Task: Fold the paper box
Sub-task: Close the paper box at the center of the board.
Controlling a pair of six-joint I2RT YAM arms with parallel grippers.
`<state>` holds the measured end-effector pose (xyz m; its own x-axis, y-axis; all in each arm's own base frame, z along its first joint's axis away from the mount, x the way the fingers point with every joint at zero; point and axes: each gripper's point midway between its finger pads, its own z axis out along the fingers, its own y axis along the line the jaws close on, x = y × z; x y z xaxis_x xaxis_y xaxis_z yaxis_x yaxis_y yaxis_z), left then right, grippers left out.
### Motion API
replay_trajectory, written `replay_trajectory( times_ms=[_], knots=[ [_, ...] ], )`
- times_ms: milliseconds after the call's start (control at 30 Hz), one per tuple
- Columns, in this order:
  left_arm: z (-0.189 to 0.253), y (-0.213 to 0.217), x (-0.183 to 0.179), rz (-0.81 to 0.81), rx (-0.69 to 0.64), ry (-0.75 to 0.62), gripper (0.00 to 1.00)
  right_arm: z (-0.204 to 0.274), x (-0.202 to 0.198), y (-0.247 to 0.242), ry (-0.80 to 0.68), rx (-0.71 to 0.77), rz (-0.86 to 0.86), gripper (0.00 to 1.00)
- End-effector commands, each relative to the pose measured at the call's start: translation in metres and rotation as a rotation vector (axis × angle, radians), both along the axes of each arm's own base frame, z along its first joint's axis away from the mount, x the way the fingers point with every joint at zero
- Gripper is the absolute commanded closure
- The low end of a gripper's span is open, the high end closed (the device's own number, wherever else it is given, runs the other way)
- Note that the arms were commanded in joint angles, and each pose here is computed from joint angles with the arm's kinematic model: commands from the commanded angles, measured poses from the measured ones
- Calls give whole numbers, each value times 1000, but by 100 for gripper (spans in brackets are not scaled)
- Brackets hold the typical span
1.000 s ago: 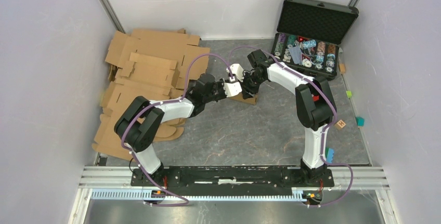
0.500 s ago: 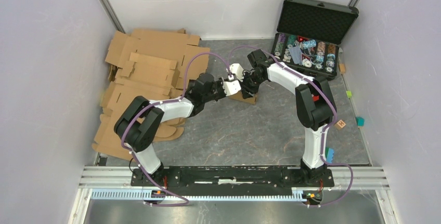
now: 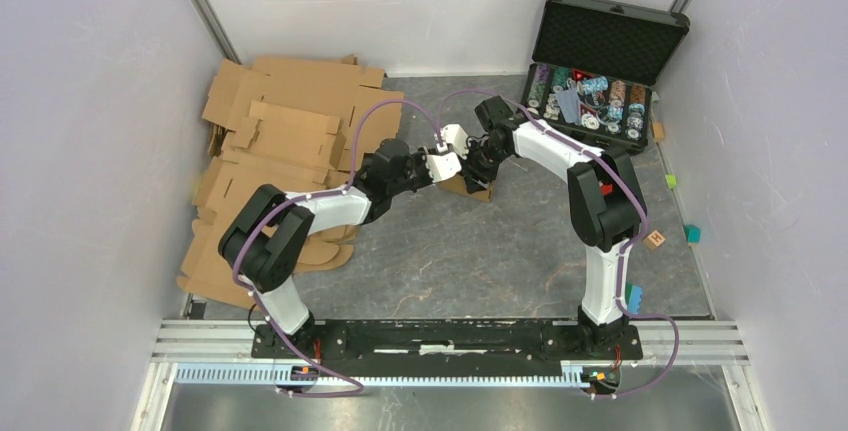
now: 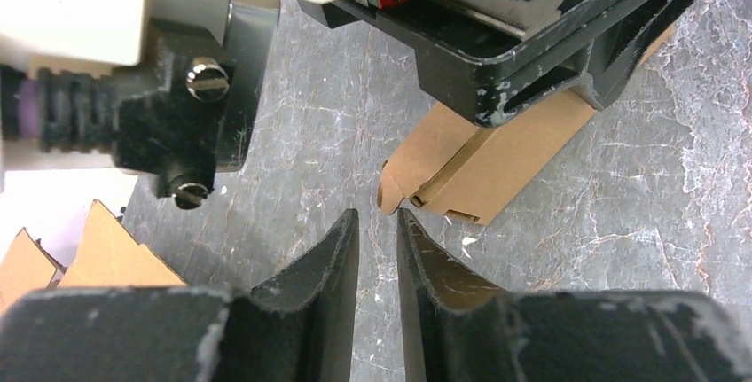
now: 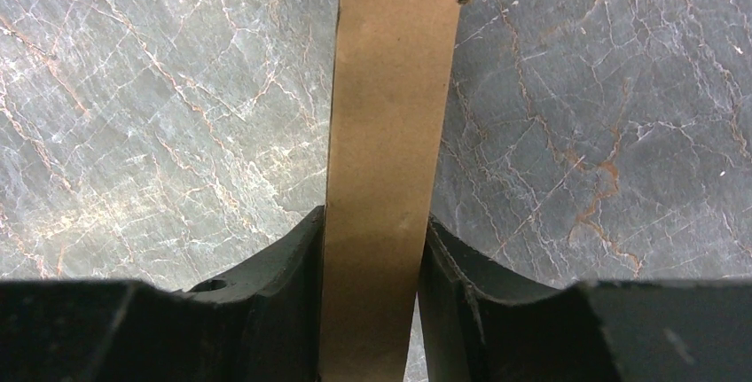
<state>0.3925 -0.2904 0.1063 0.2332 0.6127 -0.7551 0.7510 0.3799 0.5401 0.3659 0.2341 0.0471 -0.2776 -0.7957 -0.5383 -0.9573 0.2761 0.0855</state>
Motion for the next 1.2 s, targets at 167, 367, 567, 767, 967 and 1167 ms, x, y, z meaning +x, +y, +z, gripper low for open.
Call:
replay_trajectory(
  times_ms=[167, 367, 567, 767, 967, 1167],
  knots=[
    [23, 1, 11, 3, 10, -82, 71, 6, 1, 7, -11, 26, 23, 55],
    [19, -7, 10, -34, 16, -63, 68, 7, 1, 7, -11, 26, 24, 55],
    [16, -9, 13, -38, 42, -66, 66, 7, 1, 7, -11, 28, 26, 56],
    [7, -10, 9, -58, 94, -60, 63, 6, 1, 7, -8, 28, 25, 56],
    [4, -2, 11, -29, 128, -77, 62, 6, 1, 8, -6, 29, 29, 55],
    [-3, -4, 8, -56, 141, -60, 57, 6, 1, 8, -4, 30, 28, 55]
  ],
)
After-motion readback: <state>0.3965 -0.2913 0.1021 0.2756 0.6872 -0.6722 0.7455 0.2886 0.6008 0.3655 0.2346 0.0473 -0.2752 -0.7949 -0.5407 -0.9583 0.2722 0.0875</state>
